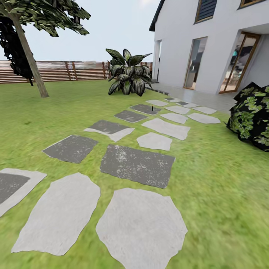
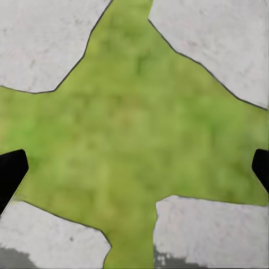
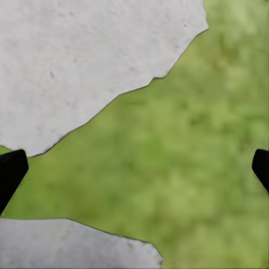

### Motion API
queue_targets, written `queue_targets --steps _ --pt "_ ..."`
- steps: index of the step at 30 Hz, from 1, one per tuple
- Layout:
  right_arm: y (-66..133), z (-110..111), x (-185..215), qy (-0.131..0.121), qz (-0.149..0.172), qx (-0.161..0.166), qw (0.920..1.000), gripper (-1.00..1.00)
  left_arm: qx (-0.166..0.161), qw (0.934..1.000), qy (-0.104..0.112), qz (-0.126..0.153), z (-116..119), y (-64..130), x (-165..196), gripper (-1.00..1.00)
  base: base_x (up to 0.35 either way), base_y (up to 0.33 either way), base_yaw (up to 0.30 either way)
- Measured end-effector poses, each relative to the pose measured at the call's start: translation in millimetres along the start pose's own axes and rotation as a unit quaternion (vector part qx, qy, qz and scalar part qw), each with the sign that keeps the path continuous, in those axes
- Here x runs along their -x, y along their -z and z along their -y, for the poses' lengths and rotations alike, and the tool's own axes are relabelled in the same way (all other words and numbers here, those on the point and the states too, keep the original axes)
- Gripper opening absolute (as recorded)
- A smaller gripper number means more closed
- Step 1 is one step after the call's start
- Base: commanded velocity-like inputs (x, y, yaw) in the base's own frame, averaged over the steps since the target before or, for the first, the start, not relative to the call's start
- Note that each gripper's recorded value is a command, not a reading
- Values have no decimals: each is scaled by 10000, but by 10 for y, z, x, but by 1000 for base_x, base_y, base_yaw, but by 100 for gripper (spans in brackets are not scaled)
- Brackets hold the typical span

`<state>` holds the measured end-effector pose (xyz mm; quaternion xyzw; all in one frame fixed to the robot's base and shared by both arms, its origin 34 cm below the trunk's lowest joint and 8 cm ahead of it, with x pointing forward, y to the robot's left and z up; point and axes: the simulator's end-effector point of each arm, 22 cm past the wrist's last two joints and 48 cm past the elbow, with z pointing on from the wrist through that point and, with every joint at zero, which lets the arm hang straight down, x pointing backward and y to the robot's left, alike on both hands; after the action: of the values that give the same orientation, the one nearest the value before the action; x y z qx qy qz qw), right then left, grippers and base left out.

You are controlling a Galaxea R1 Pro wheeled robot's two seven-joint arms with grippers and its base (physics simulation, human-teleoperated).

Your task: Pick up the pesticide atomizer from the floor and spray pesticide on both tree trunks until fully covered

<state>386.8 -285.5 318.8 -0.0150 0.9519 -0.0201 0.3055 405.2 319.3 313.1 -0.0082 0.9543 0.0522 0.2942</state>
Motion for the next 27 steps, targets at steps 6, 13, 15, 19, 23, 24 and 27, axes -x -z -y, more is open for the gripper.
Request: queue_targets --steps 6,13,15,19,23,24,27 --pt "0 0 0 0 0 0 10000 100 2 10000 3 0 -1 0 0 100 339 0 0" --pt "0 0 1 0 3 0 10000 100 4 10000 2 0 -2 0 0 100 339 0 0" --pt "0 0 1 0 2 0 10000 100 4 10000 3 1 -2 0 1 100 339 0 0" --pt "0 0 0 0 0 0 10000 100 3 10000 2 2 -2 0 1 100 339 0 0" --pt "0 0 0 0 -1 0 10000 100 3 10000 3 2 -2 0 1 100 339 0 0" --pt "0 0 0 0 -1 0 10000 100 3 10000 3 2 -2 0 1 100 339 0 0" --pt "0 0 0 0 0 0 10000 100 2 10000 3 1 -1 0 1 100 339 0 0"
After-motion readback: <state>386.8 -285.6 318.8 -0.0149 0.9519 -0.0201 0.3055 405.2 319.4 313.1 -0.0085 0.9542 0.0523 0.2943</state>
